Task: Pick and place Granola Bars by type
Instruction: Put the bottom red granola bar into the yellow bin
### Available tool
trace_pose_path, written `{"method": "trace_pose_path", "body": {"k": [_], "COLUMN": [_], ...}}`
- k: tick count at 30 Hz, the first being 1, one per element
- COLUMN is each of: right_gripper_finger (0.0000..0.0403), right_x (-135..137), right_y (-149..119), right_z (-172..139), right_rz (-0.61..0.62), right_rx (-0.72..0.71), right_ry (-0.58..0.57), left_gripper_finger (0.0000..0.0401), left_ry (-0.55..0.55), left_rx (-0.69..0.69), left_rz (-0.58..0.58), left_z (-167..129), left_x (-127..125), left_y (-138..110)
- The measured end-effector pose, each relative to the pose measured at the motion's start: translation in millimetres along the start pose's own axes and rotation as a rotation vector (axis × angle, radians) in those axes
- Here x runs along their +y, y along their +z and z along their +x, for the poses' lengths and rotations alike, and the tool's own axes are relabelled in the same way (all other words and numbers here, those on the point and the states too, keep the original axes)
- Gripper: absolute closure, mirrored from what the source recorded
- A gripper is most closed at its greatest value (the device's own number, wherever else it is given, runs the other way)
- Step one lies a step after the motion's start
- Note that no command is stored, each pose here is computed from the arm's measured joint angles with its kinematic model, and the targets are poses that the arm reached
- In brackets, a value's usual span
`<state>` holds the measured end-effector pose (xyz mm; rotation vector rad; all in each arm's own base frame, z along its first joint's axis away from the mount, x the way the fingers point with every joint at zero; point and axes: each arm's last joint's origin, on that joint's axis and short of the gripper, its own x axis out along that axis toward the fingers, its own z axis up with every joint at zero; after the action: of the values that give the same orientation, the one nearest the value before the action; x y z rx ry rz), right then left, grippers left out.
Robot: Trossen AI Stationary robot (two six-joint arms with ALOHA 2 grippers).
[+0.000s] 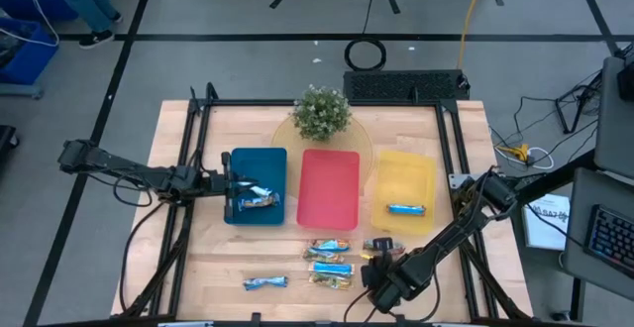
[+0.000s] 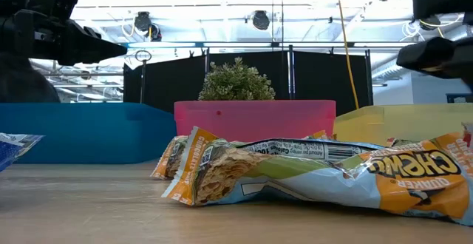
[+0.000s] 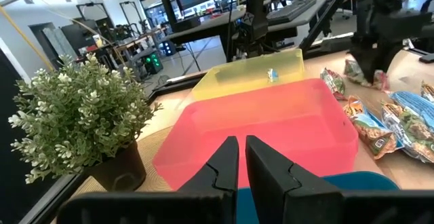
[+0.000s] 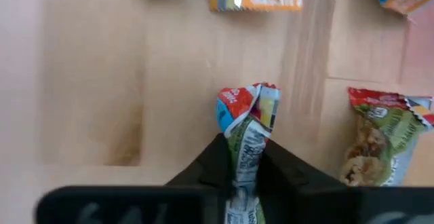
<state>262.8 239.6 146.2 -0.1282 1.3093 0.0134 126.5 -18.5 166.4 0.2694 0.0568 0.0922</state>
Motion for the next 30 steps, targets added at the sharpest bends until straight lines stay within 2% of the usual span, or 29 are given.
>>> {"method": "trace_pose_path", "body": {"k": [3,10,14,19,24,27,30], "right_gripper_finger": [0.0384,0.0377,0.0368,0.0386,0.0377,0.0369,0.0374], "right_x": [-3.4,-18.0,-37.7,-72.9,-108.7,-126.3,-139.9], "right_y": [2.7,5.4,0.1,-17.4,-40.3,-51.0,-56.0], "right_z": [-15.4,-67.8,-109.3,-169.2,-209.1,-216.1,-212.7], "right_rz": [0.011,0.015,-0.018,-0.013,0.079,0.134,0.195], "right_rx": [-0.035,-0.174,-0.305,-0.487,-0.643,-0.631,-0.546], "right_ry": [0.033,0.087,0.031,-0.029,-0.188,-0.247,-0.264], "left_gripper_finger": [0.0366,0.0366,0.0366,0.0366,0.0366,0.0366,0.0366], "left_ry": [0.0,0.0,0.001,0.001,0.001,0.001,0.002], "left_rx": [0.0,0.0,-0.001,-0.003,-0.003,-0.003,-0.003], "left_rz": [0.0,0.001,0.001,0.0,0.0,0.001,0.001], "left_z": [0.0,0.0,0.0,0.0,0.0,0.0,0.0], "left_x": [0.0,0.0,0.0,0.1,0.1,0.1,0.1], "left_y": [0.0,0.0,0.1,0.3,0.3,0.3,0.4]}}
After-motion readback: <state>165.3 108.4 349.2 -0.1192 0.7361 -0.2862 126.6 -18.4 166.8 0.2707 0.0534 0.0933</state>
